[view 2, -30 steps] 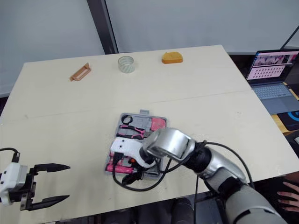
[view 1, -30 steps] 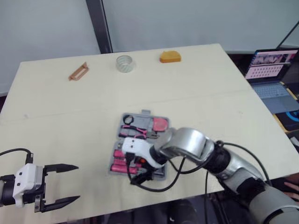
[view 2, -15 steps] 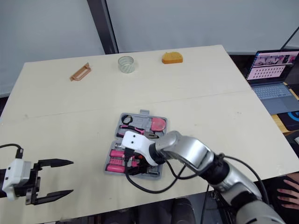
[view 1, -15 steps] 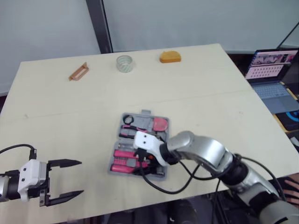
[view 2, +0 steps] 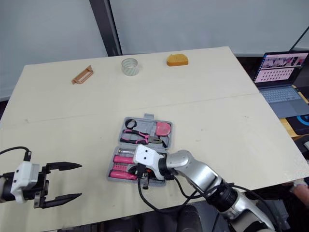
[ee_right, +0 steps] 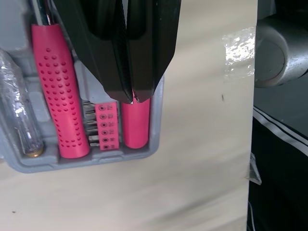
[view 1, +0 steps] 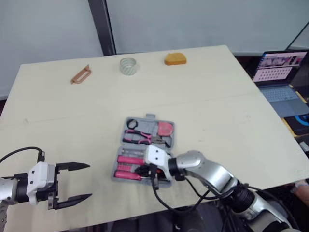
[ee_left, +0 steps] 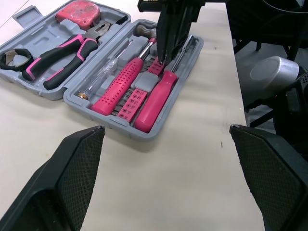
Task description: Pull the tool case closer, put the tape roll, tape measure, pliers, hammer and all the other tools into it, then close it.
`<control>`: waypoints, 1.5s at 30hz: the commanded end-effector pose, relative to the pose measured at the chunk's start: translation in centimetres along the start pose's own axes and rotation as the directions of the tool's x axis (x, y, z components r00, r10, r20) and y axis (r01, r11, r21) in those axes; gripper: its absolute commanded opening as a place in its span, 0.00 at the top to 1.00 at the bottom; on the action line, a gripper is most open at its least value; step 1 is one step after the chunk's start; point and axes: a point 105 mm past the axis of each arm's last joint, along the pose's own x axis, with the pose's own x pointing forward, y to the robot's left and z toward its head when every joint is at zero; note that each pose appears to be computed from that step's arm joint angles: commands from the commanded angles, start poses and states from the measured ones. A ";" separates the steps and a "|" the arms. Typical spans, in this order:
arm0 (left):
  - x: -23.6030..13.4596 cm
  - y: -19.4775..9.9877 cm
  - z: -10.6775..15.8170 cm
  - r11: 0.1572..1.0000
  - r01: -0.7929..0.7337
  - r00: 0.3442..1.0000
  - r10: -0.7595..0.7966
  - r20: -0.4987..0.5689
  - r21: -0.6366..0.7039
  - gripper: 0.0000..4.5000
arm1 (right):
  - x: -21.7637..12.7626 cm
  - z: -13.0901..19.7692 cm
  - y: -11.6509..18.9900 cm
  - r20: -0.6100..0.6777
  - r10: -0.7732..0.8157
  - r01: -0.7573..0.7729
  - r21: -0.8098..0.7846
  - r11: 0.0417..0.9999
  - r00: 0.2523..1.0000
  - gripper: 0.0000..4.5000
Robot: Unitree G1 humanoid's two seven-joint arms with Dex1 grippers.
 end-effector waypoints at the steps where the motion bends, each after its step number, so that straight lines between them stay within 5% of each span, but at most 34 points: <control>1: -0.3 0.0 -0.1 1.000 -0.013 1.000 0.013 0.006 0.011 0.00 | 0.2 0.3 0.2 0.034 0.017 -0.016 -0.024 1.000 0.999 0.97; 45: -0.6 0.0 0.1 1.000 -0.004 1.000 0.004 -0.012 0.015 0.00 | 1.1 -5.4 0.3 -0.069 0.012 -0.007 0.079 0.997 0.998 0.97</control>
